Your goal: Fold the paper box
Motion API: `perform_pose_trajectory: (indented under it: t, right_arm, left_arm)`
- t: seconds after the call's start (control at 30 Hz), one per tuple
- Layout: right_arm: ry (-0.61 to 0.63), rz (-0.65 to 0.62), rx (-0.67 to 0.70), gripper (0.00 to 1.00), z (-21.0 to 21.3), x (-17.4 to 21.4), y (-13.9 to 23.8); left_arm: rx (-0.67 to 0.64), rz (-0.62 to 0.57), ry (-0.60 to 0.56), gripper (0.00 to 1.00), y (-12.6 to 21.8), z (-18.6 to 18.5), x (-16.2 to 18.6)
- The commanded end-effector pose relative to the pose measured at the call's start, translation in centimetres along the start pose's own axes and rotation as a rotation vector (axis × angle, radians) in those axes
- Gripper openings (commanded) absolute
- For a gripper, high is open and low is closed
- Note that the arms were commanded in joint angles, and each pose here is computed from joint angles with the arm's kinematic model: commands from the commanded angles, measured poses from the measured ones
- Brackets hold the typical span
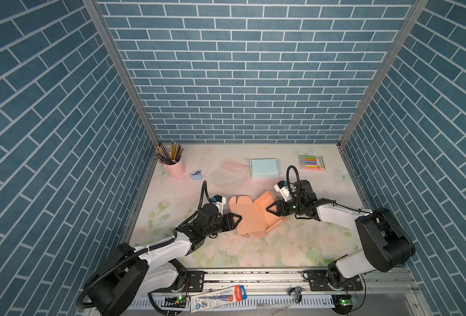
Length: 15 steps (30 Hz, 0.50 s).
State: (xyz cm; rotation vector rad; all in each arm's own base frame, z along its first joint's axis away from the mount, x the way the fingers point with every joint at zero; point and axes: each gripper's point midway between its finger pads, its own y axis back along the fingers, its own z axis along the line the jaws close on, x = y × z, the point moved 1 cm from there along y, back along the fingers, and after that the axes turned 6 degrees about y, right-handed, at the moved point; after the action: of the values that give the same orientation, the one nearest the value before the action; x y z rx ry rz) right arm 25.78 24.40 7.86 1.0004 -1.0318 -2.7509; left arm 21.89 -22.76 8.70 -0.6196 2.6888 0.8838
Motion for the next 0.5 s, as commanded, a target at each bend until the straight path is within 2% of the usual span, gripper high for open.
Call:
perform_pose_trajectory:
  t: [0.0, 0.27, 0.47]
  right_arm:
    - [0.008, -0.031, -0.024, 0.54, 0.8, -0.5, 0.6]
    - [0.017, -0.042, -0.018, 0.62, 1.1, -0.3, 1.3]
    - [0.018, -0.055, -0.006, 0.64, 1.3, -0.2, 1.8]
  left_arm:
    - [0.046, -0.033, -0.001, 0.4, -0.2, -1.6, -1.3]
    - [0.032, -0.033, 0.012, 0.19, -0.4, -1.5, -1.4]
    - [0.019, -0.046, 0.029, 0.14, -0.3, -1.2, -1.6]
